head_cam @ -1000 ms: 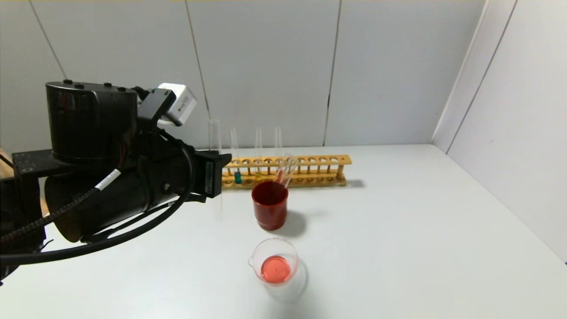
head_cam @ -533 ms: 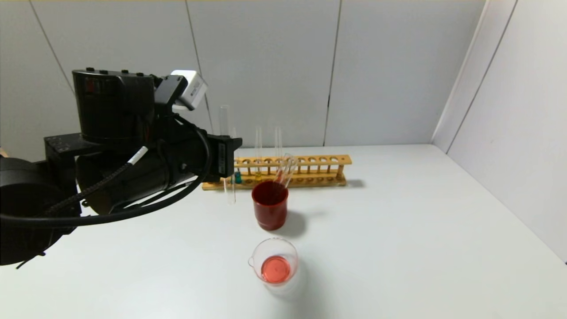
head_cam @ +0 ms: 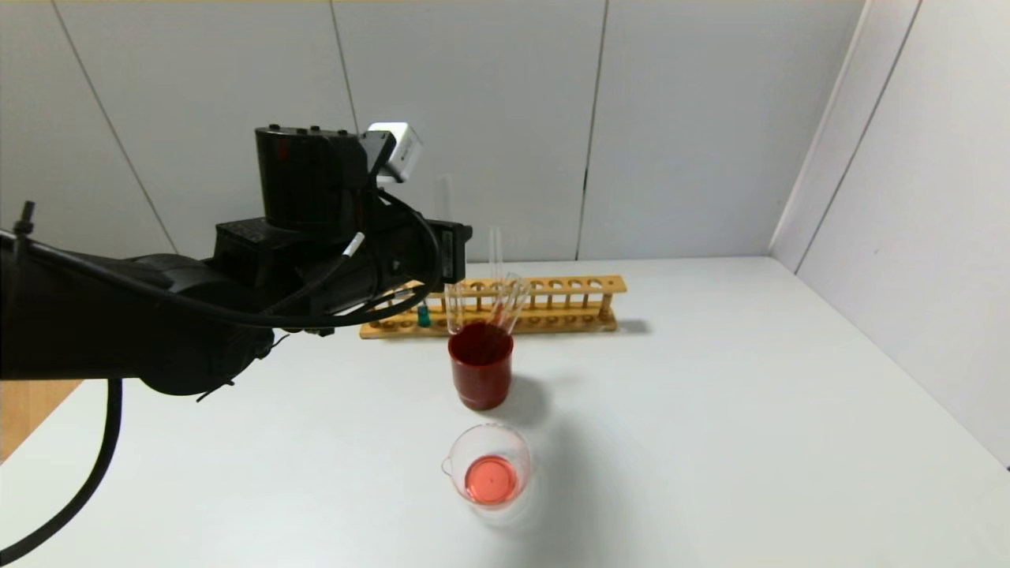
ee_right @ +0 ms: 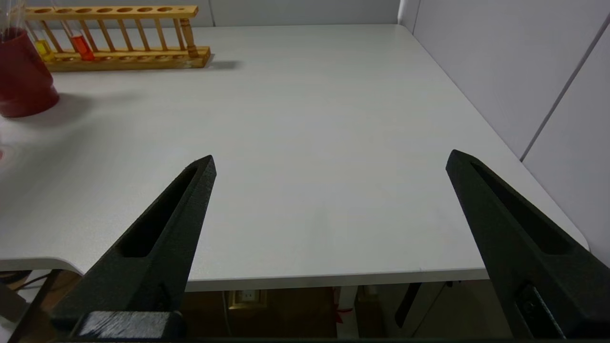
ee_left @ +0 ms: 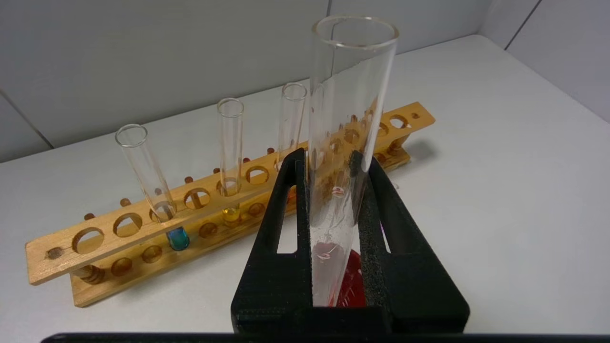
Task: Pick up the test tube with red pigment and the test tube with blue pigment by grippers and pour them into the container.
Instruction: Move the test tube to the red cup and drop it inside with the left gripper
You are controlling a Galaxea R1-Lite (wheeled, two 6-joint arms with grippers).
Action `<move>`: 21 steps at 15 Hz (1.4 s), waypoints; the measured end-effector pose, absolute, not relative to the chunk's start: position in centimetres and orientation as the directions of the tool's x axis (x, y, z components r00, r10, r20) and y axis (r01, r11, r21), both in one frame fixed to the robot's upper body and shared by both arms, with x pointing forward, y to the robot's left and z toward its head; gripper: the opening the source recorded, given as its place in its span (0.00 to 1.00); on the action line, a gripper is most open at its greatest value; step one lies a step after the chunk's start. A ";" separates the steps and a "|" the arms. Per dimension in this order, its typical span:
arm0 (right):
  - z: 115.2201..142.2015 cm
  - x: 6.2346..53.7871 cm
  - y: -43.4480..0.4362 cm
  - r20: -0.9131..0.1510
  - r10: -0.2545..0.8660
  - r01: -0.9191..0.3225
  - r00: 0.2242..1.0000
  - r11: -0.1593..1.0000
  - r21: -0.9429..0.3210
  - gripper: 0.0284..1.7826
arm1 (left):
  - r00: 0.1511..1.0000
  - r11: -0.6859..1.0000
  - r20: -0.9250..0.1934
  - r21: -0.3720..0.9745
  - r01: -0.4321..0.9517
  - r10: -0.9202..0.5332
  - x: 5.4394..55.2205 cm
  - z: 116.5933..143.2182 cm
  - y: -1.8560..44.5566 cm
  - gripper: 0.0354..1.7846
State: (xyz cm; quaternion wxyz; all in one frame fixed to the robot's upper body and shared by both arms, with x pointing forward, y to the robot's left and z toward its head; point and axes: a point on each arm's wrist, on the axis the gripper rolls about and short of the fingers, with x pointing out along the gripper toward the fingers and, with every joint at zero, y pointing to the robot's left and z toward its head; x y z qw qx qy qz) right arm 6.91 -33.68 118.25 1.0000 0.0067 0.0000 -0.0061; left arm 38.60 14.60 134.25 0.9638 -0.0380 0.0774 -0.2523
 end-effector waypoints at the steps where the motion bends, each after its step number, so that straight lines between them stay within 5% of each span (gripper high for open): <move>1: 118.2 6.9 -33.7 0.000 -0.012 0.012 1.000 1.000 0.014 0.95 | 0.859 0.870 -0.141 -0.111 0.481 -0.493 39.0 133.8 14.4 0.17; 21: 118.2 6.9 -33.7 0.000 -0.012 0.012 1.000 1.000 0.013 0.95 | 0.795 0.833 -0.253 -0.124 0.539 -0.552 41.9 128.5 12.7 0.17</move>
